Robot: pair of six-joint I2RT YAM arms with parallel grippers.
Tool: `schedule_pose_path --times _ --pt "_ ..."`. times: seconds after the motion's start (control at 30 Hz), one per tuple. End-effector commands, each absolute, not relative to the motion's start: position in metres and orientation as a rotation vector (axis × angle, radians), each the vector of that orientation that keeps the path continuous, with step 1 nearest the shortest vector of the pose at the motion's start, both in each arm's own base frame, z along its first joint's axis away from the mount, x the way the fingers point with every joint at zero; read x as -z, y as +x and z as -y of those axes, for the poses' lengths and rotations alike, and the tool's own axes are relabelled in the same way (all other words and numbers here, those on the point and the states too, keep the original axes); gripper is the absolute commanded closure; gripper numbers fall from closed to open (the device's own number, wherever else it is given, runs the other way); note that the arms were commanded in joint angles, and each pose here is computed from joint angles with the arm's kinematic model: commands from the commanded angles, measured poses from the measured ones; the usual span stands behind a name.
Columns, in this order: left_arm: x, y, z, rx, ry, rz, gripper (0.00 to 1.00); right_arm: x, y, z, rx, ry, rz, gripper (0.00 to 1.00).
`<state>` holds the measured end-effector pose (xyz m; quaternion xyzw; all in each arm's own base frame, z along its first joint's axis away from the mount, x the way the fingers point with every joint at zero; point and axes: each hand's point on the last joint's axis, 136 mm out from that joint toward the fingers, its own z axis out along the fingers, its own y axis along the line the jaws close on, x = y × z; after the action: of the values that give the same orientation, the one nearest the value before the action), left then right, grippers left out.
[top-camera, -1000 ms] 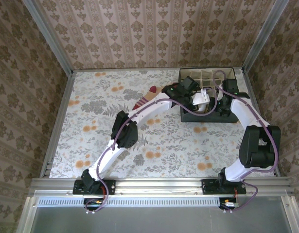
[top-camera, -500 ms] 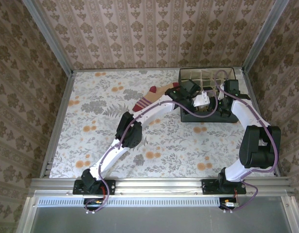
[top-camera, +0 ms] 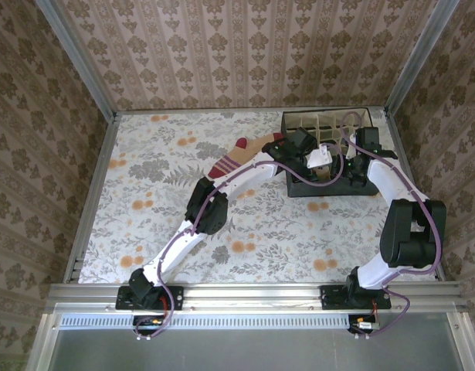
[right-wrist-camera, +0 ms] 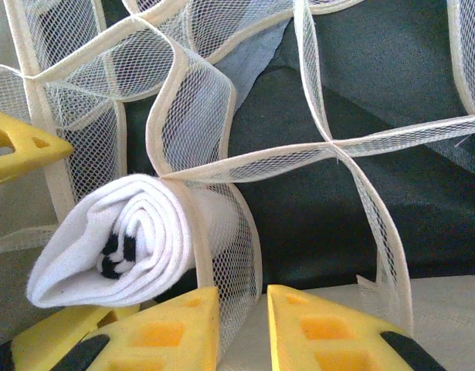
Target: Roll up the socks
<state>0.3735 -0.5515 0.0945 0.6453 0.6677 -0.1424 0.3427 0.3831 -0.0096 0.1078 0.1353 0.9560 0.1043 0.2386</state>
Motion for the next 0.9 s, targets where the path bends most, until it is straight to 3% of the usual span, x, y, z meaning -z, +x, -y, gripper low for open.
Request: schedule_pose_path --times 0.0,0.2,0.57,0.87 --pt "-0.152 0.358 0.558 0.427 1.665 -1.633 0.27 -0.095 0.374 0.009 -0.296 0.406 -2.683 0.76" --pt "-0.199 0.352 0.558 0.472 1.634 -1.554 0.25 -0.097 0.376 0.013 -0.286 0.407 -2.680 0.76" --pt "-0.241 0.353 0.535 0.407 1.603 -1.541 0.25 -0.125 0.381 0.010 -0.321 0.391 -2.609 0.76" --pt "-0.252 0.390 0.449 0.317 1.378 -1.704 0.27 -0.183 0.389 -0.018 -0.218 0.205 -2.531 0.71"
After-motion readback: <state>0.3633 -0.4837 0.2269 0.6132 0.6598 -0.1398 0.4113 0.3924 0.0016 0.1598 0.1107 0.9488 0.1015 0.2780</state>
